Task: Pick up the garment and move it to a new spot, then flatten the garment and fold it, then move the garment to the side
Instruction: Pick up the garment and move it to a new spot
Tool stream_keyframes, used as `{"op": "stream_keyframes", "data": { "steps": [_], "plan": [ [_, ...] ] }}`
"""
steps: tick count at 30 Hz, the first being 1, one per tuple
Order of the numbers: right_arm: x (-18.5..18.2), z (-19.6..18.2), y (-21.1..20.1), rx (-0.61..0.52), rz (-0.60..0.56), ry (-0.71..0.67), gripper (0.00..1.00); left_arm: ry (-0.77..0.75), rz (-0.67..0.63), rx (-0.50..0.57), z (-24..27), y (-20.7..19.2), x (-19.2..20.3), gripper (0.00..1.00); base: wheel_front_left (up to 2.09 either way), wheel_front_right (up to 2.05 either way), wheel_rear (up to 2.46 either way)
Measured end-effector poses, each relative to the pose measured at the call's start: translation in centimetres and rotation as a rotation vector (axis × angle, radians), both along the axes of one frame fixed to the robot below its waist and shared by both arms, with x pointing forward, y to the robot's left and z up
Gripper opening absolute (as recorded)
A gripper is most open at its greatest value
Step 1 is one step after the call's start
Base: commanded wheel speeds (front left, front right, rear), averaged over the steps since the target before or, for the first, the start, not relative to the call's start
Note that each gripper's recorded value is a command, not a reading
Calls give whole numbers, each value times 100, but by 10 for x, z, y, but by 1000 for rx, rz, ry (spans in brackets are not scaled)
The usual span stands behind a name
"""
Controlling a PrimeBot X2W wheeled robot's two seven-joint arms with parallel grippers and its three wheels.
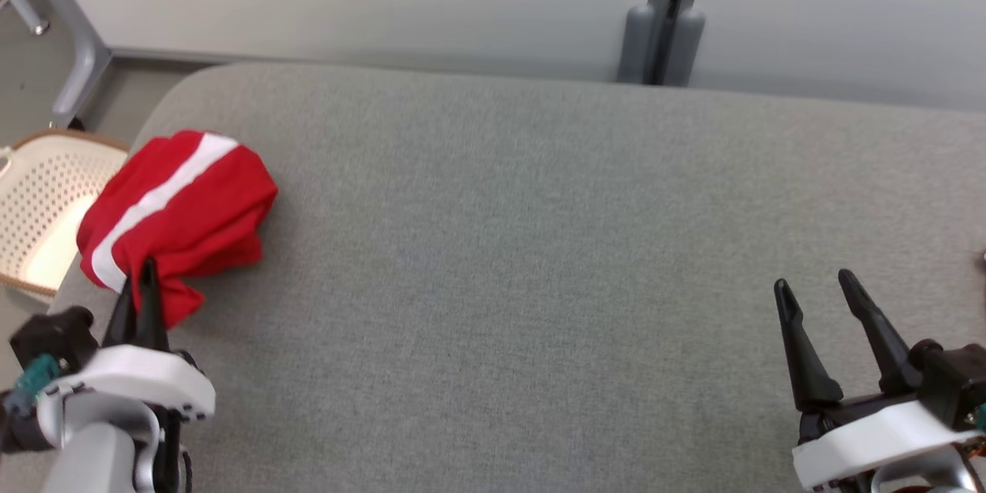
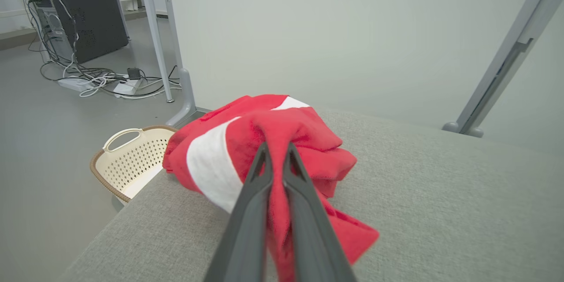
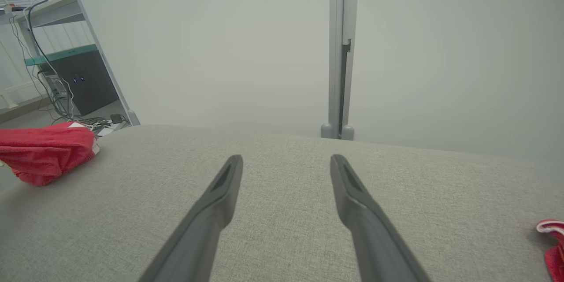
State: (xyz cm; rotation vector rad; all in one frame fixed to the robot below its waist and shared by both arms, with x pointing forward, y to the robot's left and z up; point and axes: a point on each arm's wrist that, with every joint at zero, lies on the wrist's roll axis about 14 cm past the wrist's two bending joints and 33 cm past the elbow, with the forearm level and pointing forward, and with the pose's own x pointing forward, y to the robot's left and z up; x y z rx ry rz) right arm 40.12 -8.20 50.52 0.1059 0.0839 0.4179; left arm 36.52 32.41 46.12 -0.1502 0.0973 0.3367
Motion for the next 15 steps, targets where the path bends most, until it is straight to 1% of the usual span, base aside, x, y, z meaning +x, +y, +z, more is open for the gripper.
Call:
{"op": "stream_keyframes", "data": {
  "steps": [3, 7, 15],
  "plan": [
    [-13, 8, -4, -6, -7, -19, 100, -44, -21, 16, 9, -16, -16, 0, 0, 0, 0],
    [-29, 22, -14, 0, -34, -62, 100, -73, -56, 10, 16, -39, -37, 0, 0, 0, 0],
    [-52, 28, -41, 17, -121, -75, 100, -90, -232, -4, 38, -106, -46, 0, 0, 0, 0]
  ]
}}
